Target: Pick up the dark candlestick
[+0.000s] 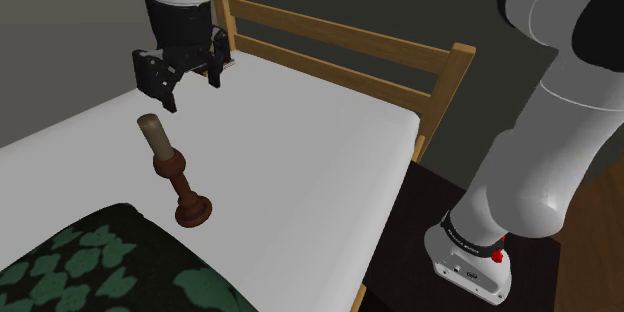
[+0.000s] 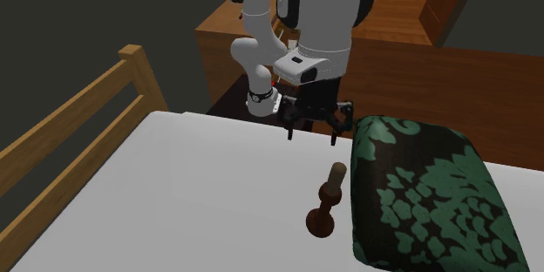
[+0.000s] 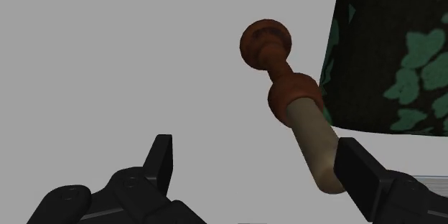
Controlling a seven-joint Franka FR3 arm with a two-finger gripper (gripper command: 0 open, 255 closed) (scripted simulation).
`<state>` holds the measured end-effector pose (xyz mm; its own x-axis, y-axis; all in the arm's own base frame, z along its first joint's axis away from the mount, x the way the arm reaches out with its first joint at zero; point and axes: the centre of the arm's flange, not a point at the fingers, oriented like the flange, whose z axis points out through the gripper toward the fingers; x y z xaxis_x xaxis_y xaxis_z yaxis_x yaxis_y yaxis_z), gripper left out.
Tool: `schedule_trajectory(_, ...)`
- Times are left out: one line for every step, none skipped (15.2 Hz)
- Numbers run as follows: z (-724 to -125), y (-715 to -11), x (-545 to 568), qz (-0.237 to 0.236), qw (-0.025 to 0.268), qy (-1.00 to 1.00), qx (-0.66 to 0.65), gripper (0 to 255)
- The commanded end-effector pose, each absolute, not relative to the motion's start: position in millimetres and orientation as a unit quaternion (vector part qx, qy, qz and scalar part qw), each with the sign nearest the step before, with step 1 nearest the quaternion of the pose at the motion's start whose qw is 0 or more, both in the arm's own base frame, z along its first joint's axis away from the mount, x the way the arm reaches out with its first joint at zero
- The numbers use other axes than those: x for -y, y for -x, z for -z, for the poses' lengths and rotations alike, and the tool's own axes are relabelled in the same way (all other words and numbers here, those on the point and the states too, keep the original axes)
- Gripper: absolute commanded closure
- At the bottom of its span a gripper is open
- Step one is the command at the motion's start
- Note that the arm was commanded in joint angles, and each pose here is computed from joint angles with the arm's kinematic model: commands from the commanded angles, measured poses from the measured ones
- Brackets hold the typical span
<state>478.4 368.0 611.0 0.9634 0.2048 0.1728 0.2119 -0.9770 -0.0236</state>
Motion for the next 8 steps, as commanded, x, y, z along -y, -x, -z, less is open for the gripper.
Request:
schedule_trajectory(-613.4,-488.1,-387.9,0.091,0.019,0.989,0.114,0)
schedule_trajectory(-614.1,-492.4,-400.1,0.094,0.018,0.988,0.119,0)
schedule_trajectory(-614.9,-496.5,-412.4,0.097,0.017,0.988,0.123,0)
schedule_trajectory(-615.7,-500.5,-424.7,0.099,0.016,0.987,0.128,0)
schedule_trajectory(-616.5,-504.4,-437.0,0.102,0.015,0.986,0.132,0)
schedule_trajectory(-616.9,-506.3,-443.4,0.103,0.015,0.985,0.135,0)
schedule_trajectory(-611.6,-506.3,-443.4,0.103,0.015,0.985,0.135,0)
schedule_trajectory(-606.3,-506.3,-443.4,0.103,0.015,0.985,0.135,0)
